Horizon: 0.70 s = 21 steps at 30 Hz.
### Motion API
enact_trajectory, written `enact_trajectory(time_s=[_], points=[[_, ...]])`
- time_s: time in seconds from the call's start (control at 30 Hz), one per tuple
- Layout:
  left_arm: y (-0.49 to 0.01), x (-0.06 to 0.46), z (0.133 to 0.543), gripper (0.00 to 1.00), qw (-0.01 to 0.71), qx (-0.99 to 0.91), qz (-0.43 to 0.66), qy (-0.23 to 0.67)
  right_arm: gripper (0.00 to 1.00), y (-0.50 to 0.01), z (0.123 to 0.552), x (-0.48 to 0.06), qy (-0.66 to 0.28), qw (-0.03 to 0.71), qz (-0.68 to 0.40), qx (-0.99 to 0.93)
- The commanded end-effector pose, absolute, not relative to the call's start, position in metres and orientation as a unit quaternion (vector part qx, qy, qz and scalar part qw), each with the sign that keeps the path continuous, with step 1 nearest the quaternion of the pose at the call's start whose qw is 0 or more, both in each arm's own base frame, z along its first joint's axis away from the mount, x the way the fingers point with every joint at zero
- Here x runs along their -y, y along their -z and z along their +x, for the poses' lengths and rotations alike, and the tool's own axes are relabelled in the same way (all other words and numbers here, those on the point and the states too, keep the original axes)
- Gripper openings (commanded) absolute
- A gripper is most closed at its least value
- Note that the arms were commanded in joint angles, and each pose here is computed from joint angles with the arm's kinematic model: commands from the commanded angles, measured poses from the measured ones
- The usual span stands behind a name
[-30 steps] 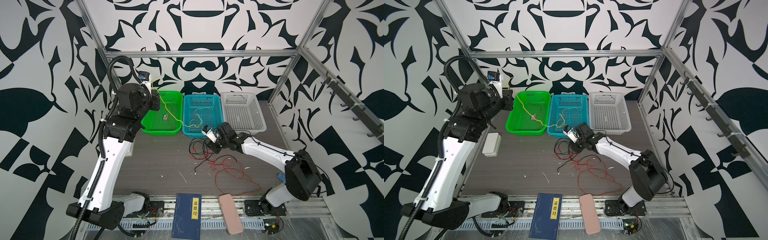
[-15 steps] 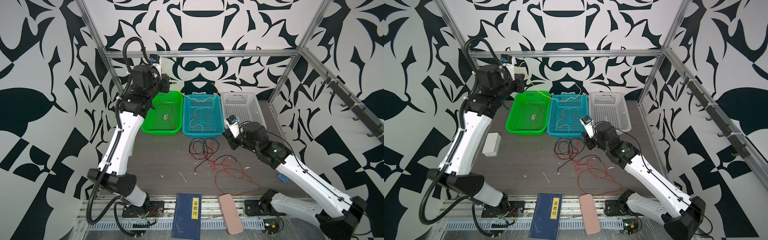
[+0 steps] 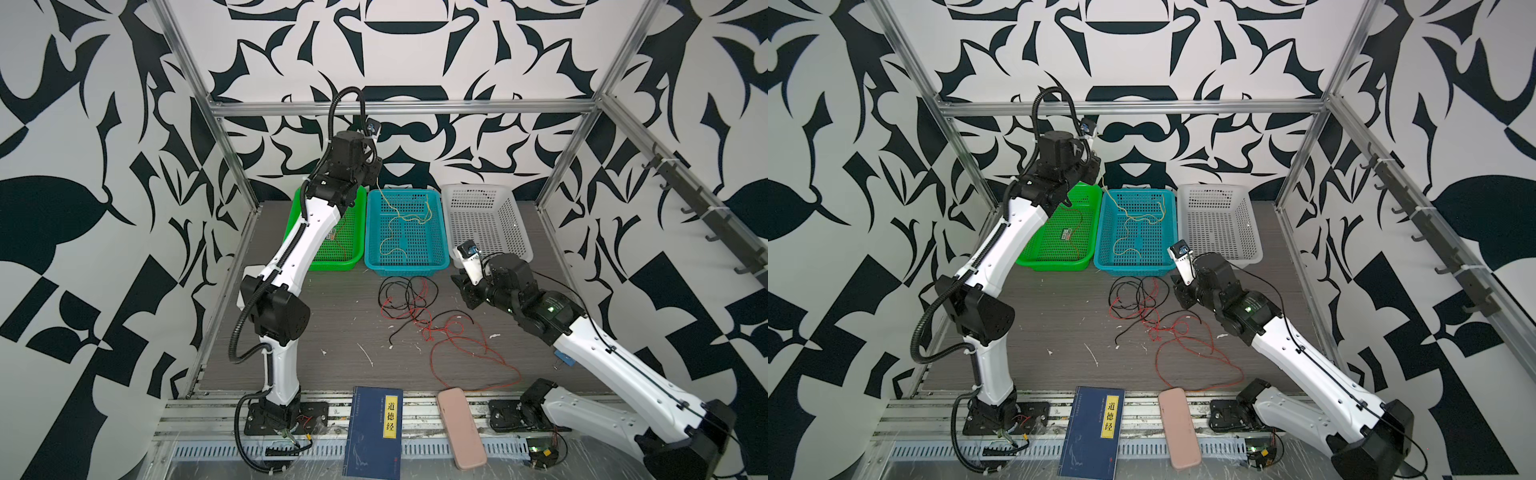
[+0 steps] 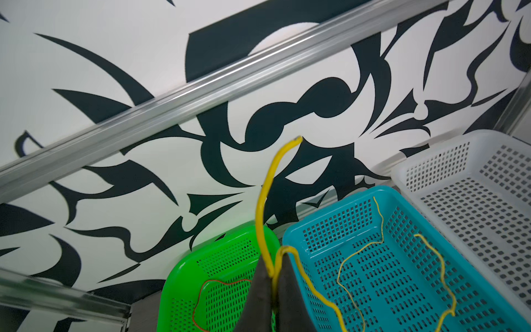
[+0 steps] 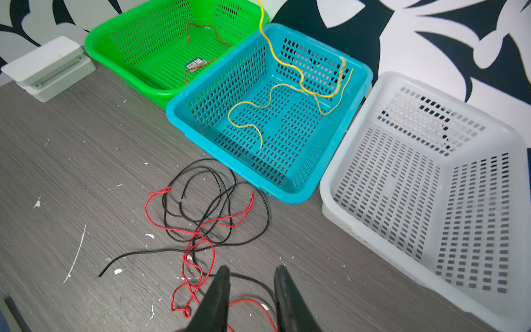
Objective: Untangle and sort cables by color
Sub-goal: Place the cable into the container.
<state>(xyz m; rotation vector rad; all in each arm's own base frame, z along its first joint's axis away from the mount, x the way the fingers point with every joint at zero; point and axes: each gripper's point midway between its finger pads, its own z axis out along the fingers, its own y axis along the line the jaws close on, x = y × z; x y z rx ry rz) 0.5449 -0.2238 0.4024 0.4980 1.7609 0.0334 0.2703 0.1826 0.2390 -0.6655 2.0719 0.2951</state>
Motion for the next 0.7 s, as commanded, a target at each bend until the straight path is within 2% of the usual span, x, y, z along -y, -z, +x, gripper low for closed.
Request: enact_trajectory(time_s=[0.0, 0.3, 0.47, 0.57, 0.6, 0.63, 0.67], points=[[-0.417, 0.232, 0.560, 0.00, 0.644, -0.730, 0.219, -0.060, 0.31, -0.246, 0.271, -0.182, -0.130, 0.470, -0.256, -0.834], [-0.327, 0.281, 0.585, 0.00, 0.611, -0.740, 0.259, -0.107, 0.31, -0.241, 0.268, -0.179, -0.133, 0.467, -0.254, -0.837], [-0.283, 0.313, 0.577, 0.00, 0.596, -0.735, 0.288, -0.146, 0.31, -0.233, 0.267, -0.178, -0.131, 0.459, -0.254, -0.841], [-0.260, 0.326, 0.565, 0.02, 0.584, -0.741, 0.302, -0.139, 0.30, -0.230, 0.268, -0.177, -0.131, 0.456, -0.252, -0.843], [-0.252, 0.328, 0.561, 0.11, 0.577, -0.747, 0.304, -0.131, 0.30, -0.229, 0.268, -0.177, -0.131, 0.455, -0.252, -0.844], [-0.244, 0.328, 0.558, 0.24, 0.568, -0.755, 0.305, -0.121, 0.31, -0.230, 0.268, -0.177, -0.132, 0.456, -0.252, -0.843], [-0.235, 0.328, 0.555, 0.43, 0.556, -0.765, 0.305, -0.113, 0.30, -0.230, 0.268, -0.177, -0.133, 0.457, -0.251, -0.843]])
